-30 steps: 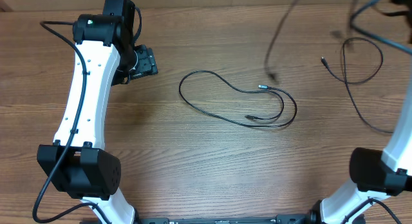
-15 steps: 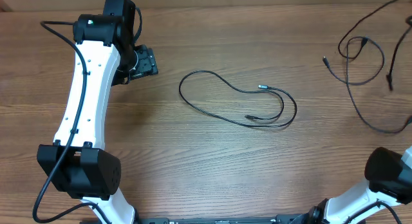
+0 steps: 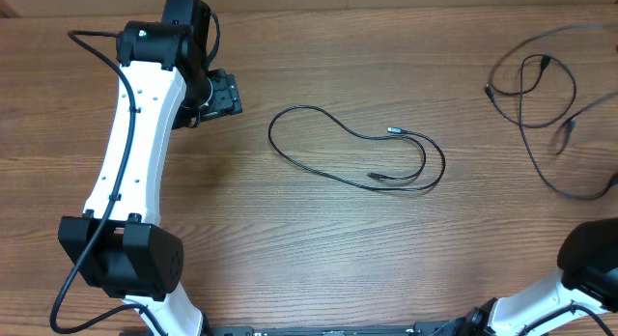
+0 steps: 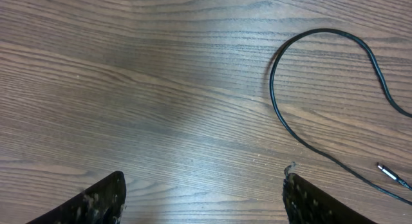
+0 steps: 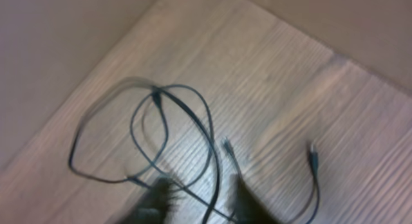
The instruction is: Untangle cables
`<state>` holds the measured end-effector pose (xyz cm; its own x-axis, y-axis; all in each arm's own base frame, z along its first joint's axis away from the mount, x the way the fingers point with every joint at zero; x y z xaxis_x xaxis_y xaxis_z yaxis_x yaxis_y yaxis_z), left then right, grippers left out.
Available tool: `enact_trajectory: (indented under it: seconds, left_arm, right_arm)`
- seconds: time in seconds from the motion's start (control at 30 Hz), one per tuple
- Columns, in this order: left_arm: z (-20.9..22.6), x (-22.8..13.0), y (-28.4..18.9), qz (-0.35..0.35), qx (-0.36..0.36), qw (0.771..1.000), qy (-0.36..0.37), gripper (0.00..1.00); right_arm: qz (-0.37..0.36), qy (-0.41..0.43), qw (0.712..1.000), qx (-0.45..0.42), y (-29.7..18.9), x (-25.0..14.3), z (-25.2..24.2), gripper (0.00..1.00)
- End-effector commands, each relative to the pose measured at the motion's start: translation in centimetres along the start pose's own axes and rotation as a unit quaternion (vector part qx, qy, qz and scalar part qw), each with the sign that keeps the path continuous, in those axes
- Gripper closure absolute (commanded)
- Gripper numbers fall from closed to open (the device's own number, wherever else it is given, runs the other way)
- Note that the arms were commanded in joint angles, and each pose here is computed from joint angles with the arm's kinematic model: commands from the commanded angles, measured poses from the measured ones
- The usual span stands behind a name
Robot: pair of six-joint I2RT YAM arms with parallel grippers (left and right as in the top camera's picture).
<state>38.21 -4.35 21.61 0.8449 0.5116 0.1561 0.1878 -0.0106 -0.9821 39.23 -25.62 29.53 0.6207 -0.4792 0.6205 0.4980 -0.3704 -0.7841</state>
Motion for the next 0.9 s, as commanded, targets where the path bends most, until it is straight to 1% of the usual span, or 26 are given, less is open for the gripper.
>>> enact_trajectory:
  seconds: [0.0, 0.03, 0.07, 0.2, 0.33, 0.4, 0.43, 0.57, 0.67, 0.87]
  left_arm:
    - [-0.3, -0.3, 0.2, 0.005, -0.001, 1.000, -0.002, 0.23]
    - [-0.3, -0.3, 0.2, 0.004, -0.001, 1.000, -0.002, 0.22]
    - [-0.3, -0.3, 0.2, 0.004, -0.001, 1.000, -0.002, 0.23]
    - [-0.3, -0.3, 0.2, 0.005, -0.001, 1.000, -0.002, 0.22]
    - [-0.3, -0.3, 0.2, 0.004, -0.001, 1.000, -0.002, 0.22]
    - [-0.3, -0.3, 0.2, 0.004, -0.001, 1.000, -0.002, 0.22]
    - [-0.3, -0.3, 0.2, 0.004, -0.001, 1.000, -0.002, 0.22]
    - [-0.4, -0.3, 0.2, 0.004, -0.001, 1.000, -0.002, 0.22]
    - [-0.4, -0.2, 0.2, 0.003, -0.002, 1.000, -0.002, 0.21]
    - [-0.4, -0.2, 0.2, 0.002, -0.003, 1.000, -0.002, 0.21]
  right_arm:
    - [0.007, 0.000, 1.000, 0.017, 0.7, -0.6, 0.3, 0.31]
    - [0.011, 0.000, 0.999, 0.035, 0.9, -0.7, 0.9, 0.25]
    - [0.014, 0.000, 0.999, 0.049, 0.9, -0.9, 1.3, 0.23]
    - [0.027, -0.002, 0.991, 0.134, 0.5, -1.4, 4.1, 0.21]
    - [0.064, -0.013, 0.972, 0.225, -0.7, -3.2, 7.8, 0.18]
    - [0.086, -0.039, 0.963, 0.253, -1.3, -4.4, 9.2, 0.16]
    - [0.108, -0.061, 0.956, 0.265, -1.8, -5.7, 10.2, 0.14]
    - [0.170, -0.125, 0.936, 0.282, -2.9, -9.5, 12.7, 0.10]
    - [0.221, -0.153, 0.925, 0.267, -3.4, -12.4, 14.1, 0.09]
    - [0.301, -0.204, 0.891, 0.273, -3.6, -18.4, 17.8, 0.09]
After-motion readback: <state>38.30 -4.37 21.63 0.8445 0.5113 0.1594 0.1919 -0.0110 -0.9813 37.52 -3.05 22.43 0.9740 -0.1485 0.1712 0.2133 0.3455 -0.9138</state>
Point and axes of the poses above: each gripper's point midway between its finger pads, its own y axis out along the fingers, its own z axis along the line the jaws close on, x = y × z, the point moved 2 cm from there along -y, back along the fingers, and after that the axes turned 15 degrees about -y, right-handed, at the moved point
